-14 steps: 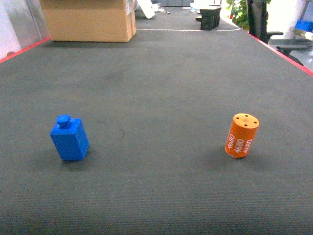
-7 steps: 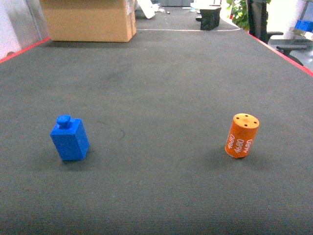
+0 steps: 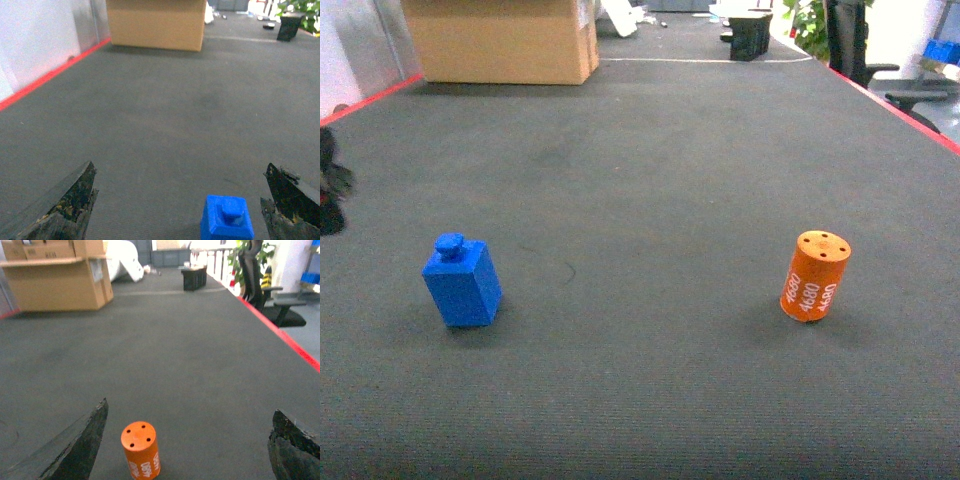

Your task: Sort blue parts and orange caps into right shelf containers

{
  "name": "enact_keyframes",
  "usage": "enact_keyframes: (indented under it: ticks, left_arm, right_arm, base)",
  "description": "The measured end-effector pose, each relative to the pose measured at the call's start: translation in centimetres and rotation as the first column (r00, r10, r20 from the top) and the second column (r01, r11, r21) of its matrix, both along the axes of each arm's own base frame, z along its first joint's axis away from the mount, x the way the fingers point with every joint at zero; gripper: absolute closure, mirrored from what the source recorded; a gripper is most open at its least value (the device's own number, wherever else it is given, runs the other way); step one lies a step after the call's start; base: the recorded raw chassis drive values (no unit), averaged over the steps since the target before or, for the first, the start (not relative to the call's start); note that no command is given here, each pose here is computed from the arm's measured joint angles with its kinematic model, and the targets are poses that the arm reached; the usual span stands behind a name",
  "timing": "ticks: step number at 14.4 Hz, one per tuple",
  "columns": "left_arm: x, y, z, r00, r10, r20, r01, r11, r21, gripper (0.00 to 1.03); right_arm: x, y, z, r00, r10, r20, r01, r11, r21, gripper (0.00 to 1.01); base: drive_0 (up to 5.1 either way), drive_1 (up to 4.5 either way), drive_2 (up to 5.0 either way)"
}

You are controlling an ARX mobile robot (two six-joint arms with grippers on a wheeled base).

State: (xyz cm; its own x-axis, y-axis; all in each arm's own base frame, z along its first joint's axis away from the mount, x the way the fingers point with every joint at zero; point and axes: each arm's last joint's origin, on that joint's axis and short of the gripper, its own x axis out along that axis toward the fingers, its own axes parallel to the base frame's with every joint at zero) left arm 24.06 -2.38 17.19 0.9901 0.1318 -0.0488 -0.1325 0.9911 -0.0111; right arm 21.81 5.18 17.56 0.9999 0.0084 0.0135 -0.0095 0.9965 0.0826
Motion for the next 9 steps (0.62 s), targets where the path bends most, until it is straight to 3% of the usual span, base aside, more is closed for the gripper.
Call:
enact_keyframes:
  ticks: [3,7,9]
  left_arm:
    - [2.4,-0.8,-1.7,0.997,-0.032,-0.068,0.031,0.9994,-0.015,0.05]
    - [4.4,-2.0,-3.0,0.993,-0.071,-0.097,0.069,0.9973,-0.025,0.05]
    - [5.9,-2.7,-4.6,0.986,-0.089,-0.139,0.083,0.9956,-0.042,0.05]
  right_arm:
    - [2.6,1.3,-1.8,0.995,0.03,-0.093,-0.032,0.9993,-0.02,0.03]
    - [5.2,2.3,-3.2,0.989,0.038,-0.14,-0.043,0.9986,-0.031,0.03]
    - [6.5,2.9,-4.8,0.981,0.04,-0.192,-0.048,0.9982,-0.036,0.03]
  base:
    - [0.0,0.0,0.0]
    - [0.0,0.0,0.0]
    - [0.0,0.0,0.0]
